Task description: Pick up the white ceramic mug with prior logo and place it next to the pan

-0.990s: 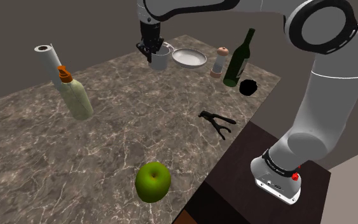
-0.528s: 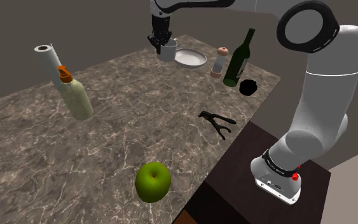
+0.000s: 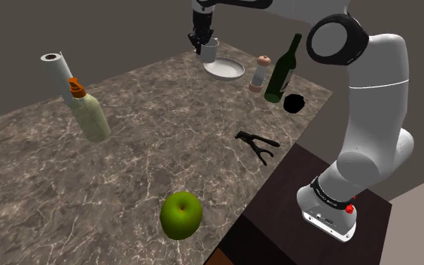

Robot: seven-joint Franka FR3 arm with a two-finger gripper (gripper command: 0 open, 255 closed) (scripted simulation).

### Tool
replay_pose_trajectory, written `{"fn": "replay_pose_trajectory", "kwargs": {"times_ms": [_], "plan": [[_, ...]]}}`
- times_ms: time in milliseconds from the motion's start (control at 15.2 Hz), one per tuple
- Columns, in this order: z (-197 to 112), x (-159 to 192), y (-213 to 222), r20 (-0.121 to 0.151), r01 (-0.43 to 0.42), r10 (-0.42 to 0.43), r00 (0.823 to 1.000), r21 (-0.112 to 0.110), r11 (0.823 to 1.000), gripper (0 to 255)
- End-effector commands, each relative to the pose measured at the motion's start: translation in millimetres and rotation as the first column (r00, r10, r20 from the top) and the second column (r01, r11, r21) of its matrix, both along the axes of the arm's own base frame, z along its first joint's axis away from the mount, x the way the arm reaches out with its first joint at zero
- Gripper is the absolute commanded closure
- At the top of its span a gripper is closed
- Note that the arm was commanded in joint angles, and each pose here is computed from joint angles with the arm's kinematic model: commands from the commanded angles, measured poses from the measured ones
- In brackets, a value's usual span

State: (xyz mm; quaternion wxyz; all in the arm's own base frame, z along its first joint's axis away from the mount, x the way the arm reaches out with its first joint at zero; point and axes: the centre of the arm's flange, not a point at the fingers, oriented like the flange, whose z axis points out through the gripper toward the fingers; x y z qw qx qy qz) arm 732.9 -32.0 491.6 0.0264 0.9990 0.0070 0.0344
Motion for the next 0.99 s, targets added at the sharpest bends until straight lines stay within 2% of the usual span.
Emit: {"fn": "replay_pose_trajectory", "kwargs": {"times_ms": [0, 66, 924], "plan": [[0, 13, -23, 0.0, -0.001, 0.001, 1.0, 0.0, 1.0, 255], [0, 19, -36, 0.0, -0.001, 0.001, 1.0, 0.0, 1.0, 255], [-69, 19, -36, 0.0, -0.001, 0.001, 1.0, 0.0, 1.0, 255]]}}
